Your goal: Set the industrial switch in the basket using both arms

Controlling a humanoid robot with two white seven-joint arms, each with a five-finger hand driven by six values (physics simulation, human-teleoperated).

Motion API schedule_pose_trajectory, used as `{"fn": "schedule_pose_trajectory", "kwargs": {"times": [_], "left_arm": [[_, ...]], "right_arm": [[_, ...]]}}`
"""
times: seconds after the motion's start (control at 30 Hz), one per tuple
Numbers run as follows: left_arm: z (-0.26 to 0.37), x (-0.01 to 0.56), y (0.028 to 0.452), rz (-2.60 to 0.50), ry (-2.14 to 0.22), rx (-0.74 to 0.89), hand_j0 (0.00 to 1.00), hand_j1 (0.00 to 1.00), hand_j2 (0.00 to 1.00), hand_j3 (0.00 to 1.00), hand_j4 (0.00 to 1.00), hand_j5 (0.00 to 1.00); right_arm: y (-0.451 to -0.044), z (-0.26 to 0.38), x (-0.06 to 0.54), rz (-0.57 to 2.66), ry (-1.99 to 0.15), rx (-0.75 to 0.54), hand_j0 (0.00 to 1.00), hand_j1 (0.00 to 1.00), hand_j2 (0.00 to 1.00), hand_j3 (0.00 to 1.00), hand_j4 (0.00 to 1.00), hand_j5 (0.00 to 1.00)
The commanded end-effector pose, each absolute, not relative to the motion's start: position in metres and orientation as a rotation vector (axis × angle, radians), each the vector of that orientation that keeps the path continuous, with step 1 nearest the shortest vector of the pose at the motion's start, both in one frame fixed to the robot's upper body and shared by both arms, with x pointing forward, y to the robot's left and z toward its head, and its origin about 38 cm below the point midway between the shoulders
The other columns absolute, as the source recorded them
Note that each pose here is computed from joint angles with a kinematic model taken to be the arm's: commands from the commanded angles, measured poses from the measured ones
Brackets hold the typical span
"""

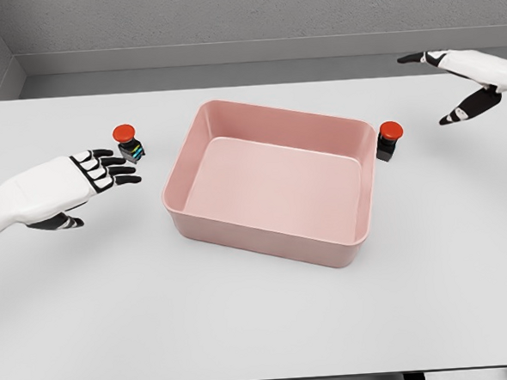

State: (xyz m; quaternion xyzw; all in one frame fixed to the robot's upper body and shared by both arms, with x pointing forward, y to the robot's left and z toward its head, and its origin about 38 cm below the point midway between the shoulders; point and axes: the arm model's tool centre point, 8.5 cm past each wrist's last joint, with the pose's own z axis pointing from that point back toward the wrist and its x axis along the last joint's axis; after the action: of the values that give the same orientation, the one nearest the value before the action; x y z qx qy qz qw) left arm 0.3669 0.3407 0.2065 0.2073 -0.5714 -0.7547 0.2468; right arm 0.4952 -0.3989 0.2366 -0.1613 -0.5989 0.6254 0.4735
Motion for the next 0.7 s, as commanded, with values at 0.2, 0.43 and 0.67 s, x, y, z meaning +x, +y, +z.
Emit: {"fn": "schedule_pose_trajectory", "kwargs": {"times": [0.2, 0.43, 0.67], "left_arm": [[0.211, 0.396, 0.350, -2.044, -1.523, 0.646, 1.00, 1.00, 1.00, 1.00, 1.00, 1.00], [0.175, 0.451, 0.315, -1.962, -1.526, 0.648, 1.00, 1.00, 1.00, 1.00, 1.00, 1.00], [0.147, 0.494, 0.302, -1.941, -1.392, 0.608, 1.00, 1.00, 1.00, 1.00, 1.00, 1.00]], "right_arm": [[-0.398, 0.221, 0.492, 1.573, -1.387, -0.380, 1.00, 1.00, 1.00, 1.00, 1.00, 1.00], [-0.399, 0.223, 0.493, 1.600, -1.356, -0.390, 1.00, 1.00, 1.00, 1.00, 1.00, 1.00], [-0.382, 0.209, 0.500, 1.606, -1.292, -0.371, 1.00, 1.00, 1.00, 1.00, 1.00, 1.00]]}}
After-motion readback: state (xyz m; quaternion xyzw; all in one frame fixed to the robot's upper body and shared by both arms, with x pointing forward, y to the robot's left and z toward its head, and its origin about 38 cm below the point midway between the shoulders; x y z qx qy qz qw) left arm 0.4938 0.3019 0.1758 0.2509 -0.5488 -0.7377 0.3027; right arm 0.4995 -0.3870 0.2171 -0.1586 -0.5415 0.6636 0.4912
